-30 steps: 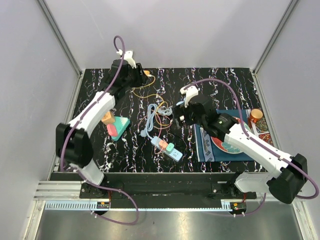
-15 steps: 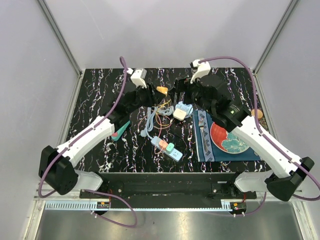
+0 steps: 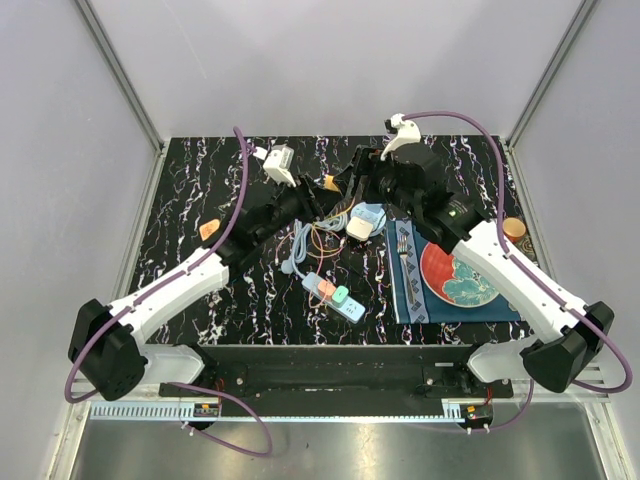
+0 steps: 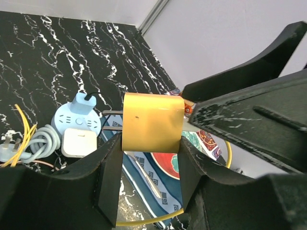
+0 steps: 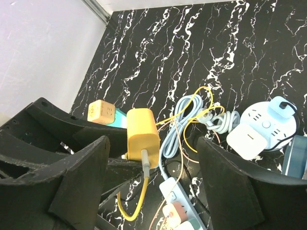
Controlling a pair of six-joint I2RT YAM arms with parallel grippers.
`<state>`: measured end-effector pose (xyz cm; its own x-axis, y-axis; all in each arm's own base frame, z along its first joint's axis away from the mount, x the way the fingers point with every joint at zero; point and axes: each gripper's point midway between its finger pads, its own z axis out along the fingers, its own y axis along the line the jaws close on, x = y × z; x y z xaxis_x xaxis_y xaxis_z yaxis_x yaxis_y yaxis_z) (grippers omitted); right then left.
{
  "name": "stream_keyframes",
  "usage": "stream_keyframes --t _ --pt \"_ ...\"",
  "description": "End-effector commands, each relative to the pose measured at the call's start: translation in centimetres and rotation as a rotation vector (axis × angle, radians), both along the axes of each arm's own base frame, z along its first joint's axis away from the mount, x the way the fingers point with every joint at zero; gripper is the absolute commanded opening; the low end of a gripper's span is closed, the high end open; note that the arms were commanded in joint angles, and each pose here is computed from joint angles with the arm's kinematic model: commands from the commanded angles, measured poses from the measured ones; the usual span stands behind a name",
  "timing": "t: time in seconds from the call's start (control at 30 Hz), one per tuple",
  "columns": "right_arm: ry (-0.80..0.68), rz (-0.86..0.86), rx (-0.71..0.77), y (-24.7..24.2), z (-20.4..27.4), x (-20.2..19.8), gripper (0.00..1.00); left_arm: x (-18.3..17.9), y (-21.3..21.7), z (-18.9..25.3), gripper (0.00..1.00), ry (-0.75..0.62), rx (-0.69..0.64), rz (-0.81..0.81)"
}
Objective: Insert the plug
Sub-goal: Pick up the plug from the center of the board.
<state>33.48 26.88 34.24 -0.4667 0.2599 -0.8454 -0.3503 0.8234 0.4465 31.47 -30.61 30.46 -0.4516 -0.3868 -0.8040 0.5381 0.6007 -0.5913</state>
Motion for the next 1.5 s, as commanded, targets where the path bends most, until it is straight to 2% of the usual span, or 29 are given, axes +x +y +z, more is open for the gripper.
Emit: stream_keyframes --t 0.0,0.23,0.33,0.47,0.53,0.6,0.67,0.73,0.83,0.9,0.93,1.0,1.1,1.2,1.27,1.47 --pt "-0.01 0.02 0.079 0.9 0.9 0.3 0.77 0.0 -0.3 4.5 0.16 -0.107 -0.125 0.009" --pt "0.042 0.056 0.089 1.7 -1.0 0.1 0.69 0.2 -0.5 4.9 0.16 -0.116 -0.143 0.016" --pt "0.056 0.063 0.095 1.8 -1.4 0.1 0.61 0.2 -0.6 5.0 0.16 -0.116 -0.149 0.015" --pt "0.079 0.084 0.104 2.3 -2.0 0.0 0.47 0.2 -0.7 5.0 0.18 -0.124 -0.152 0.01" --pt "0.083 0.095 0.105 2.4 -2.0 0.0 0.36 0.3 -0.6 4.7 0.2 -0.123 -0.142 0.012" --pt "0.078 0.103 0.103 2.4 -1.9 -0.1 0.28 0.3 -0.7 4.3 0.27 -0.123 -0.118 0.011" --pt "0.061 0.1 0.085 2.0 -1.8 0.1 0.12 0.3 -0.4 4.1 0.31 -0.13 -0.095 0.014" --pt "0.034 0.083 0.049 1.4 -1.8 0.7 0.0 0.3 -0.2 3.6 0.41 -0.125 -0.063 0.021" --pt "-0.008 0.028 -0.011 -0.2 -1.3 1.7 0.0 0.1 0.5 3.0 0.55 -0.137 0.014 0.031" --pt "-0.04 -0.011 -0.044 -1.3 -0.7 2.4 0.0 -0.1 1.2 2.3 0.6 -0.149 0.083 0.037" --pt "-0.063 -0.048 -0.076 -2.2 -0.5 3.0 0.0 -0.2 1.4 2.0 0.69 -0.148 0.108 0.038" --pt "-0.103 -0.097 -0.101 -3.6 0.9 3.5 0.0 -0.6 2.4 1.1 0.77 -0.149 0.179 0.047" --pt "-0.179 -0.222 -0.173 -6.7 3.0 4.2 0.0 -1.4 3.7 0.4 0.87 -0.156 0.246 0.054" --pt "-0.212 -0.257 -0.246 -8.4 3.7 3.9 0.0 -1.7 5.4 -0.8 0.91 -0.153 0.322 0.087" --pt "-0.199 -0.223 -0.306 -8.7 2.8 3.3 0.0 -2.0 6.2 -1.6 0.92 -0.145 0.384 0.089" --pt "-0.048 0.027 -0.415 -7.5 -2.1 -0.7 0.0 -2.3 8.3 -2.5 0.93 -0.125 0.504 0.112"
